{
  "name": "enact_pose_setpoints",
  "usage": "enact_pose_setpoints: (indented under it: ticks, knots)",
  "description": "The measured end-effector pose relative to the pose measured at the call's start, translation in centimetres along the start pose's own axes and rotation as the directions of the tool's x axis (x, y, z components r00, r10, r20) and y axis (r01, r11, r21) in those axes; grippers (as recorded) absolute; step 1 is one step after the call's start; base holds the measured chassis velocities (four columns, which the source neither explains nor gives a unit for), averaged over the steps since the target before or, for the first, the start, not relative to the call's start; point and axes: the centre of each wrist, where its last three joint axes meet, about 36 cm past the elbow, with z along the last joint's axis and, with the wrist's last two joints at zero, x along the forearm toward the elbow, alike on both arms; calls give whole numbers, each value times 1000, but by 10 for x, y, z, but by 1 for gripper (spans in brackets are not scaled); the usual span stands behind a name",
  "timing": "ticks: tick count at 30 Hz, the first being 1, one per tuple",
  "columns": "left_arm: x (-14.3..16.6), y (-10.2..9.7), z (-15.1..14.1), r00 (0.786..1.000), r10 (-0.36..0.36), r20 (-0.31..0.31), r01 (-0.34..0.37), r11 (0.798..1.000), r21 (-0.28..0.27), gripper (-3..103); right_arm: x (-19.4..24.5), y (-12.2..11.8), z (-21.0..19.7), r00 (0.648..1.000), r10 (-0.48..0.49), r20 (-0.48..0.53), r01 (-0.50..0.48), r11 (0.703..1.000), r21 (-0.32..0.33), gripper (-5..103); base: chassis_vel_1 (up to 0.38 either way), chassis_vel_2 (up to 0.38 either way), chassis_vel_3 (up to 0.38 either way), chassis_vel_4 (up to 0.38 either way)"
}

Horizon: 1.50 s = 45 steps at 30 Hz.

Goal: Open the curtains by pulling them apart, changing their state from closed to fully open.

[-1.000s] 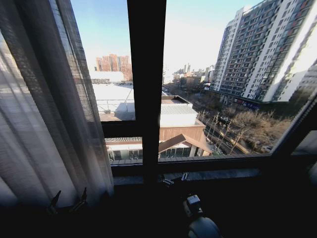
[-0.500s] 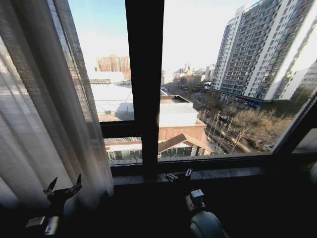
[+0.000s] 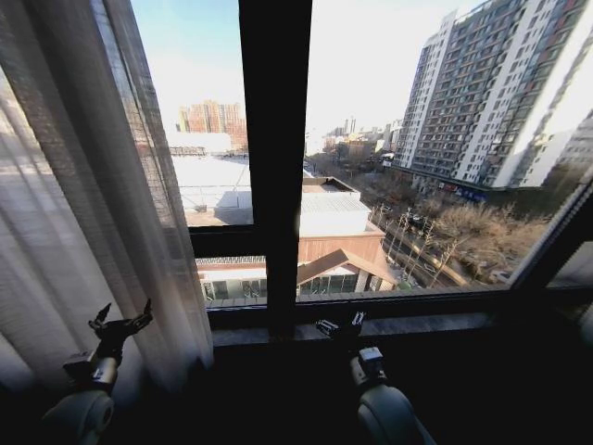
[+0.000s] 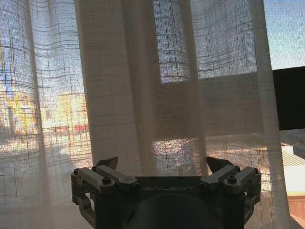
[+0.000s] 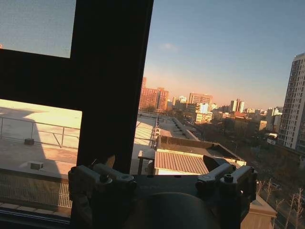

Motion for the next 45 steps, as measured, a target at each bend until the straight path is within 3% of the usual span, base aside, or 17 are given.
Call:
enact_pose_setpoints:
  ticks: [6,8,10,13,14,18,20,23,25,31,33,35,45]
  knots:
    - [-27,13,-3,996,76,-49,-77,997,-19,102,-8,-3,7,1000,12,-11,-11,1000,9,100,0,0,0,0]
    - [-36,17,-2,992,117,-55,-118,993,-11,93,-11,-4,8,1000,16,-13,-16,1000,7,100,0,0,0,0]
    - [-38,18,-2,990,129,-55,-129,992,-9,93,-13,-3,9,1000,16,-13,-16,1000,6,100,0,0,0,0]
    - [-41,15,-1,984,169,-60,-168,985,24,78,-17,-3,10,1000,16,-15,-16,1000,-4,100,0,0,0,0]
    - [-41,15,-1,984,169,-60,-168,985,24,78,-17,-3,10,1000,16,-15,-16,1000,-4,100,0,0,0,0]
    - [-36,7,1,977,204,-59,-200,978,57,56,-19,-3,9,1000,18,-13,-18,1000,-9,100,0,0,0,0]
    - [-36,6,1,977,207,-60,-204,977,59,56,-20,-3,9,1000,18,-12,-19,1000,-10,100,0,0,0,0]
    - [-33,3,4,974,216,-64,-211,975,67,39,-20,-2,9,1000,19,-12,-19,1000,-12,100,0,0,0,0]
    - [-32,3,4,974,217,-65,-212,975,67,39,-20,-2,9,1000,19,-13,-19,1000,-12,100,0,0,0,0]
    - [-23,-1,2,973,223,-59,-219,973,70,12,-19,-2,8,1000,19,-9,-19,1000,-14,100,0,0,0,0]
    - [-22,-2,1,973,225,-57,-221,973,71,12,-19,-2,7,1000,18,-6,-19,1000,-15,100,0,0,0,0]
    - [-16,-4,-5,971,234,-42,-231,970,73,2,-18,-1,4,1000,20,6,-19,1000,-7,100,0,0,0,0]
    - [7,-13,-15,972,233,-17,-231,970,76,0,-12,-1,-3,1000,16,26,-16,1000,-8,100,0,0,0,0]
